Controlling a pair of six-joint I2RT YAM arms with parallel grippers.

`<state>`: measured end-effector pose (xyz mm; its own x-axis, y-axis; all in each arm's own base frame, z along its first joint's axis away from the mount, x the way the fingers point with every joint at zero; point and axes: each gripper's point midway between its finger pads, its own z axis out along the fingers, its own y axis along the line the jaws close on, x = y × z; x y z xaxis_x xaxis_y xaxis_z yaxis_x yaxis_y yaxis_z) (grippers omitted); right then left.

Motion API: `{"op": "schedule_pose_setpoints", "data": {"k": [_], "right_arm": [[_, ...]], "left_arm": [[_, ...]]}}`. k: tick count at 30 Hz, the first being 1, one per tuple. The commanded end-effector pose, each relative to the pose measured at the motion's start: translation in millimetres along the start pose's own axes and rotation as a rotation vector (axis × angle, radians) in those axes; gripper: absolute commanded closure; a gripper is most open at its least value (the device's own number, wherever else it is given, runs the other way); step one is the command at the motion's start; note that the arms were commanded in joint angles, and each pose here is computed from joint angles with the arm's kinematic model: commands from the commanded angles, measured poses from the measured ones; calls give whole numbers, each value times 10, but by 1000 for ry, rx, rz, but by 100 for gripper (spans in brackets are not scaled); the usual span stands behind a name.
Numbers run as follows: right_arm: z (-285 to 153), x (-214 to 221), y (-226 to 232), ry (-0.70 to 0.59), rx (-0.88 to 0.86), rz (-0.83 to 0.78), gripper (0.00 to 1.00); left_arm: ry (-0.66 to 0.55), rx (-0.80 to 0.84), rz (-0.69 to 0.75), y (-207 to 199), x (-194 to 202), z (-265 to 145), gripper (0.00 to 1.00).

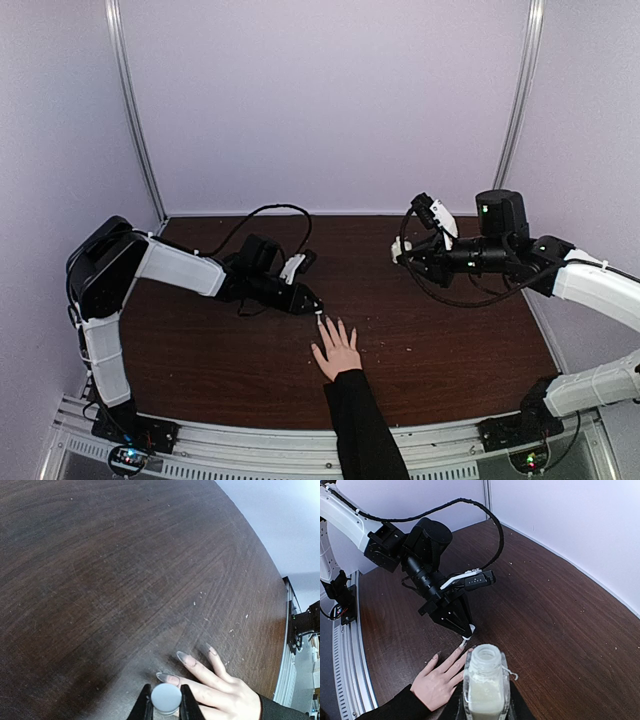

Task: Paint the nails
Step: Paint the nail with the hand.

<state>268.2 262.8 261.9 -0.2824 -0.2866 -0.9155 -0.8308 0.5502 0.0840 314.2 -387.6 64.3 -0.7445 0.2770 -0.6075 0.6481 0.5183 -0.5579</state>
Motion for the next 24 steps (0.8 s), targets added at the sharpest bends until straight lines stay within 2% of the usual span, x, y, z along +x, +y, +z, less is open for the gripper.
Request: {"op": "schedule_pose_setpoints", "data": {"k": [1,24], "right_arm": [[-47,-71,-23,-38,13,-7,100],[-71,-79,-31,-40,22,-9,100]], "left_arm": [[-18,-9,35,1,-89,45,100],[-40,-59,57,13,-190,-44,100]]}}
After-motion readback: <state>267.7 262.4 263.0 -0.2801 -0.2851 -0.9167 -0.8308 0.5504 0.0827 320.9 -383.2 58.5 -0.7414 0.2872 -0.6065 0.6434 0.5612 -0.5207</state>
